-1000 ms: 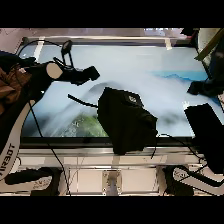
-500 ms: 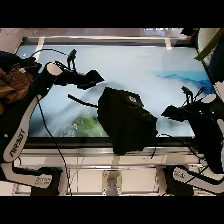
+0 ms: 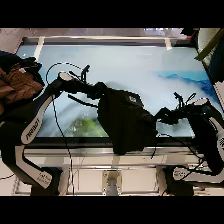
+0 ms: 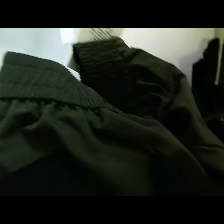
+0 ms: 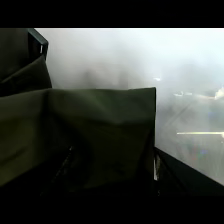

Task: Fold the clothes and pants, and hang the long-sleeved shirts on hangers.

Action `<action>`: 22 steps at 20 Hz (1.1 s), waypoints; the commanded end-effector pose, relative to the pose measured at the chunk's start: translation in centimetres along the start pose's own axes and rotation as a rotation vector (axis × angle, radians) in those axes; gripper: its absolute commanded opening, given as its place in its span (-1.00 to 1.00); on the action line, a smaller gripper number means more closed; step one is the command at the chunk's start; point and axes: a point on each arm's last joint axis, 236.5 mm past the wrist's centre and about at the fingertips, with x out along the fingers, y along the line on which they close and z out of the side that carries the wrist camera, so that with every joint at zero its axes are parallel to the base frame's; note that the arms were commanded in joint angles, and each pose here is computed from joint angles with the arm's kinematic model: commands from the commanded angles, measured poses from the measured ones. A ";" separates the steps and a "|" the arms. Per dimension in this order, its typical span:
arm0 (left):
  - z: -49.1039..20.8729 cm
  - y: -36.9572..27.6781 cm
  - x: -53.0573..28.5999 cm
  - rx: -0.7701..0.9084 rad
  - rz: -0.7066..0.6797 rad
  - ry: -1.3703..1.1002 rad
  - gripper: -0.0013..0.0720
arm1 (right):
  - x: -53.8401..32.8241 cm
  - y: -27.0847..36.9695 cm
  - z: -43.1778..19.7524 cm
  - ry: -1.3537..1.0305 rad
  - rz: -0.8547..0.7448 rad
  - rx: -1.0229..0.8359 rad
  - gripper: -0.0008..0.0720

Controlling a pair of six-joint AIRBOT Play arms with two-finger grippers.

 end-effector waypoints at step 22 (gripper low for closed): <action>3.1 -7.5 -20.7 0.378 0.245 -0.359 -0.91 | -19.8 16.0 17.8 -0.733 -0.062 -0.376 -0.96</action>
